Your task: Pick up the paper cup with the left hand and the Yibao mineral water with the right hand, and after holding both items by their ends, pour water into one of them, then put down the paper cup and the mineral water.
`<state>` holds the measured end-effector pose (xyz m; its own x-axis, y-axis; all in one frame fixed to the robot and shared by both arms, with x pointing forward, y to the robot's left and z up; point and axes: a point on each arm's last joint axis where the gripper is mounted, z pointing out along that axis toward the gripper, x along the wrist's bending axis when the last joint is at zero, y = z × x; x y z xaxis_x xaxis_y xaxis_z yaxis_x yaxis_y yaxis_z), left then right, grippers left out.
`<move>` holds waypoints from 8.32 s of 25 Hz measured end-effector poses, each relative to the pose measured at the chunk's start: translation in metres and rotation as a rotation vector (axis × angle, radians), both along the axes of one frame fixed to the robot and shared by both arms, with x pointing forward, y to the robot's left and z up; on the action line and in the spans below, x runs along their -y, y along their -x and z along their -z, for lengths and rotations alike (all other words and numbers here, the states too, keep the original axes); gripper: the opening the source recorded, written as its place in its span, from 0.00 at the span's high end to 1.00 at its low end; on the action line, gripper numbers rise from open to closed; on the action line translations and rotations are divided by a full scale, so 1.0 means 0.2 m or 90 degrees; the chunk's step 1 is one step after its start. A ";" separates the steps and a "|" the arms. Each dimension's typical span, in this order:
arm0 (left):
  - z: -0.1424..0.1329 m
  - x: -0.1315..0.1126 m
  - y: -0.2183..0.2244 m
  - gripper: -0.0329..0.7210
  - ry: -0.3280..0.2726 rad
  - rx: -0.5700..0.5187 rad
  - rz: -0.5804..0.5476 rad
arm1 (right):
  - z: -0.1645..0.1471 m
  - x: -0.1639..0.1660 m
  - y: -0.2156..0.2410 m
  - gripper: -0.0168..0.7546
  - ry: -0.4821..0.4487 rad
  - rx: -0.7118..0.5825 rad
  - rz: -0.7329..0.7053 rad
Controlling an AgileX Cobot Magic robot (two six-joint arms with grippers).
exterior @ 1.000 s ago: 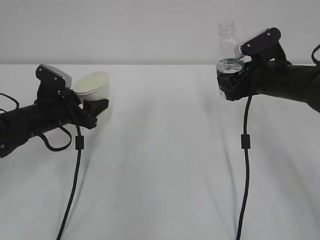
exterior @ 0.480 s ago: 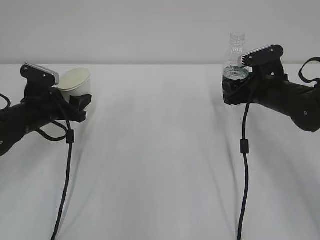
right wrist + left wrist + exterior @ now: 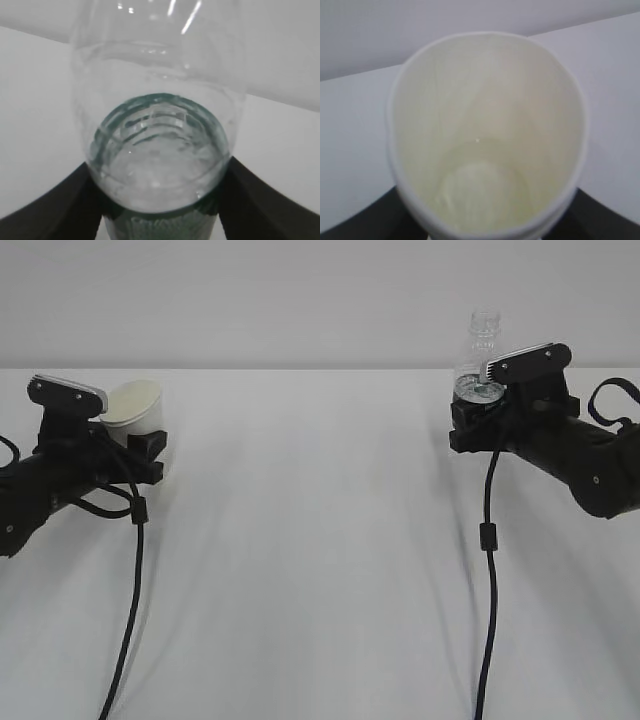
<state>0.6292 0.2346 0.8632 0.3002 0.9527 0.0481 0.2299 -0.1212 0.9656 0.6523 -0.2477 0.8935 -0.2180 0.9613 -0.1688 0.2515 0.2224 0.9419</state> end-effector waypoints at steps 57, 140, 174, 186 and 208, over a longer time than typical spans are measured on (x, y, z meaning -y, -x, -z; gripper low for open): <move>0.19 -0.04 0.01 0.21 0.001 0.039 -0.058 | 0.27 0.06 -0.02 0.21 -0.061 0.019 0.101; -1.13 -0.28 1.67 0.17 -0.011 0.018 -0.082 | -0.94 0.24 1.74 0.21 0.062 -0.017 0.045; -1.02 -0.28 1.89 0.17 -0.006 -0.126 -0.044 | -0.79 0.30 2.13 0.21 -0.025 -0.146 0.118; -0.96 -0.33 1.91 0.23 -0.007 -0.219 -0.123 | -0.77 0.30 2.13 0.21 -0.024 -0.151 0.120; -0.95 -0.35 1.91 0.25 0.006 -0.221 -0.158 | -0.77 0.30 2.12 0.21 -0.024 -0.151 0.120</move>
<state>0.2473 0.3046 1.0537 0.0588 0.9980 -0.0252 0.5625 -0.0123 0.8267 0.2275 -0.3078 1.0481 -0.0645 0.9932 -0.0973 0.4991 0.1165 0.8587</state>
